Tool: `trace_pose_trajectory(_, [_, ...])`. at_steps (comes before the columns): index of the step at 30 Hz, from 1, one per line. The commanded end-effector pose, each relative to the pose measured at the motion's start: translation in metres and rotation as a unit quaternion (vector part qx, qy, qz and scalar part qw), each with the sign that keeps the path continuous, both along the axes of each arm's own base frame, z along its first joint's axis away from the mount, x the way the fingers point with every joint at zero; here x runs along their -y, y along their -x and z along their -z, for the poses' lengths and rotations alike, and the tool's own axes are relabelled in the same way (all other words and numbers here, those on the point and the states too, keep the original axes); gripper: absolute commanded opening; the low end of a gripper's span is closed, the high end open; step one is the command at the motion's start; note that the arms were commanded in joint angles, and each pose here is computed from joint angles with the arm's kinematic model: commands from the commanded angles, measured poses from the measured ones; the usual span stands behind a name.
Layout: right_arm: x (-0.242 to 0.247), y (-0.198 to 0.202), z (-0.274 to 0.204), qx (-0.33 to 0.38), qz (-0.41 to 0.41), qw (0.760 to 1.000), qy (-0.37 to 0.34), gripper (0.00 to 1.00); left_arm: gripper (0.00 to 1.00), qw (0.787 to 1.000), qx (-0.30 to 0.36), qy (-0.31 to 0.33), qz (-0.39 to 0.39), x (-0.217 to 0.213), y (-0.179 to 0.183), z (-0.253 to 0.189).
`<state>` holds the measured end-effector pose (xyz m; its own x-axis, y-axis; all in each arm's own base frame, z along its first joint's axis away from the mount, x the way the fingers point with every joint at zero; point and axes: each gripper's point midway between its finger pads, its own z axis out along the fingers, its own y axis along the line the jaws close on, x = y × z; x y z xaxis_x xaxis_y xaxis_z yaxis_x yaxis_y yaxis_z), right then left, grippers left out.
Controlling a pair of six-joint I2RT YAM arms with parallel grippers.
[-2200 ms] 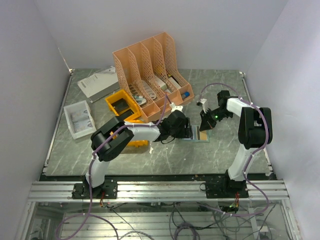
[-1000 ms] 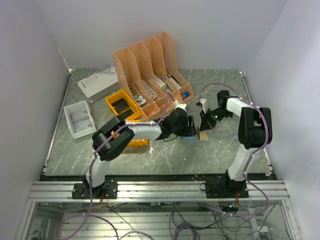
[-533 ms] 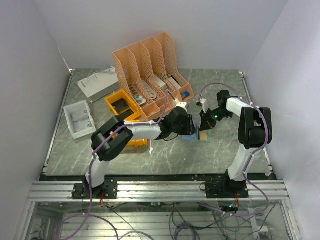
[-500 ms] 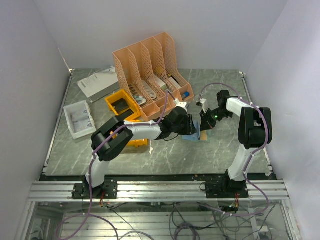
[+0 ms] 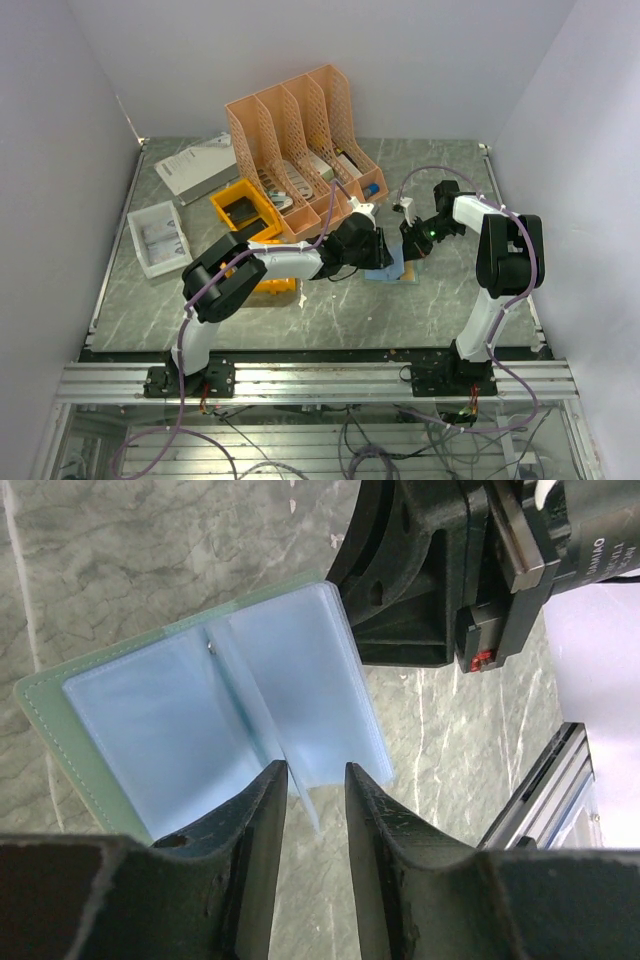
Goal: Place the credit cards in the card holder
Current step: Open the card holder at the center of the board.
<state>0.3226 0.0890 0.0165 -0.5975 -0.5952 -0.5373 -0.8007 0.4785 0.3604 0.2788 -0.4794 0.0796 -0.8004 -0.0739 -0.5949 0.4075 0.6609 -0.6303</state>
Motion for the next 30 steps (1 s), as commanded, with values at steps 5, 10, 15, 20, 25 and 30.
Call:
trace_pose_trajectory(5, [0.005, -0.008, -0.006, 0.024, -0.004, 1.0, -0.005, 0.06, 0.38, 0.999, 0.013, -0.042, -0.01, -0.011, -0.003, 0.009])
trace_pose_trajectory(10, [-0.004, -0.006, -0.014, 0.019, -0.008, 0.999, -0.041, 0.14, 0.37, 0.998, 0.024, -0.064, -0.017, -0.022, -0.005, 0.005])
trace_pose_trajectory(15, [-0.002, -0.005, -0.012, 0.007, -0.001, 0.999, -0.051, 0.2, 0.38, 0.997, 0.045, -0.061, -0.026, -0.03, -0.006, -0.014])
trace_pose_trajectory(20, [-0.001, -0.005, -0.02, 0.006, 0.007, 0.997, -0.075, 0.24, 0.44, 0.997, 0.066, -0.029, -0.025, -0.034, -0.001, -0.038])
trace_pose_trajectory(25, [-0.005, -0.003, -0.021, -0.001, 0.008, 0.996, -0.089, 0.24, 0.53, 0.998, 0.06, 0.03, -0.001, -0.017, 0.009, -0.055])
trace_pose_trajectory(30, [-0.01, 0.001, -0.021, -0.016, 0.004, 0.994, -0.109, 0.08, 0.58, 0.998, 0.036, 0.044, 0.014, 0.004, 0.012, -0.04])
